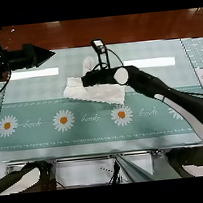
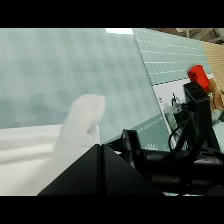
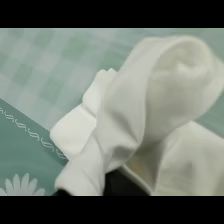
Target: Fold the shirts.
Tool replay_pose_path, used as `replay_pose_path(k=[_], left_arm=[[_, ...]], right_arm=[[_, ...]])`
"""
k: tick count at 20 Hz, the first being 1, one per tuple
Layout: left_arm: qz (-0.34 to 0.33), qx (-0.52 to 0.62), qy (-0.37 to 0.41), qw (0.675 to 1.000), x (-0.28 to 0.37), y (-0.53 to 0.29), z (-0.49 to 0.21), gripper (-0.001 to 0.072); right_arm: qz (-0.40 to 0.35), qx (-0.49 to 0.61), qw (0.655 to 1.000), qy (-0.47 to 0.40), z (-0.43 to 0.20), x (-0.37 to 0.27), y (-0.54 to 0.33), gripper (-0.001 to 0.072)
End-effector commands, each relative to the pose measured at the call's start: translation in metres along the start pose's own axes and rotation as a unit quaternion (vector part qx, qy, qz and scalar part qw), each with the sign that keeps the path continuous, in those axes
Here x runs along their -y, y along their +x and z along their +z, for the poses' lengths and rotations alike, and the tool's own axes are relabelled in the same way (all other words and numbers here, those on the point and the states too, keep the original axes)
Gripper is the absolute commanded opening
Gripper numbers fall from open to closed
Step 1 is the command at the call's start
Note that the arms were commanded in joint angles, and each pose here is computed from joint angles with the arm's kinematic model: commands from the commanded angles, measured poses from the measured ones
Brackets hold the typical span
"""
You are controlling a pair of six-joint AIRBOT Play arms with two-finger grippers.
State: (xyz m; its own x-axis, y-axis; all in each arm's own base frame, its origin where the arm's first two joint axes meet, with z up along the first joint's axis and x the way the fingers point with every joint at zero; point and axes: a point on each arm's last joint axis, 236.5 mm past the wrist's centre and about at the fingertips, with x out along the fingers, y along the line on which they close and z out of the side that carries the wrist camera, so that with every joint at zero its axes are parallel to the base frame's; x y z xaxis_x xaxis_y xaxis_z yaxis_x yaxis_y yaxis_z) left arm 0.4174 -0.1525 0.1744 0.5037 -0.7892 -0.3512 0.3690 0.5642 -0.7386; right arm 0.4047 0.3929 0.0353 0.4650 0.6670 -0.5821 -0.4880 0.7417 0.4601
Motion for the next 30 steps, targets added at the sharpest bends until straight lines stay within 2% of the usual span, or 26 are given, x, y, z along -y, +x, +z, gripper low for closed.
replay_pose_path(k=[1,2,3,4,8,11,12,14,15,16,17,18,19,20,23,30], left_arm=[[0.005,-0.017,0.008,1.0,-0.002,-0.002,-0.008,0.0027],[0.014,-0.023,0.012,1.0,-0.006,-0.002,-0.011,0.0027],[0.023,-0.028,0.017,0.999,-0.01,-0.003,-0.013,0.0027],[0.034,-0.033,0.022,0.999,-0.016,-0.003,-0.016,0.0027],[0.067,-0.046,0.038,0.996,-0.032,-0.006,-0.02,0.0027],[0.076,-0.04,0.034,0.996,-0.04,-0.012,-0.017,0.0028],[0.081,-0.034,0.029,0.996,-0.045,-0.018,-0.013,0.0027],[0.092,-0.024,0.017,0.995,-0.057,-0.032,-0.008,0.0028],[0.095,-0.023,0.009,0.995,-0.063,-0.041,-0.007,0.0028],[0.097,-0.023,0.002,0.995,-0.068,-0.049,-0.007,0.0028],[0.1,-0.022,-0.011,0.995,-0.073,-0.056,-0.007,0.0033],[0.104,-0.017,-0.029,0.994,-0.077,-0.062,-0.006,0.0106],[0.106,-0.014,-0.043,0.993,-0.08,-0.067,-0.005,0.0215],[0.106,-0.015,-0.046,0.993,-0.082,-0.07,-0.006,0.0257],[0.1,-0.026,-0.048,0.993,-0.079,-0.071,-0.011,0.0264],[0.095,-0.035,-0.053,0.993,-0.076,-0.07,-0.015,0.0262]], right_arm=[[0.019,0.026,0.998,0.054,-0.008,-0.017,0.029,0.0272],[0.023,0.022,0.998,0.053,-0.013,-0.023,0.031,0.0401],[0.025,0.019,0.998,0.05,-0.016,-0.027,0.032,0.047],[0.028,0.013,0.998,0.05,-0.018,-0.029,0.031,0.0495],[0.005,-0.02,1.0,0.02,-0.005,0.003,-0.005,0.0493],[-0.084,-0.102,0.991,-0.034,-0.009,0.083,-0.07,0.0492],[-0.142,-0.148,0.978,-0.047,-0.019,0.123,-0.102,0.0492],[-0.292,-0.264,0.918,-0.04,-0.053,0.217,-0.187,0.0467],[-0.33,-0.307,0.892,-0.015,-0.072,0.248,-0.219,0.0457],[-0.328,-0.33,0.884,0.03,-0.095,0.264,-0.234,0.0458],[-0.296,-0.329,0.893,0.088,-0.114,0.266,-0.23,0.0481],[-0.242,-0.299,0.909,0.16,-0.125,0.258,-0.213,0.0569],[-0.19,-0.252,0.922,0.223,-0.124,0.25,-0.192,0.0607],[-0.143,-0.192,0.931,0.274,-0.113,0.243,-0.172,0.0607],[-0.096,-0.066,0.927,0.355,-0.087,0.241,-0.134,0.0607],[-0.013,-0.053,0.922,0.384,-0.098,0.182,-0.038,0.0605]])
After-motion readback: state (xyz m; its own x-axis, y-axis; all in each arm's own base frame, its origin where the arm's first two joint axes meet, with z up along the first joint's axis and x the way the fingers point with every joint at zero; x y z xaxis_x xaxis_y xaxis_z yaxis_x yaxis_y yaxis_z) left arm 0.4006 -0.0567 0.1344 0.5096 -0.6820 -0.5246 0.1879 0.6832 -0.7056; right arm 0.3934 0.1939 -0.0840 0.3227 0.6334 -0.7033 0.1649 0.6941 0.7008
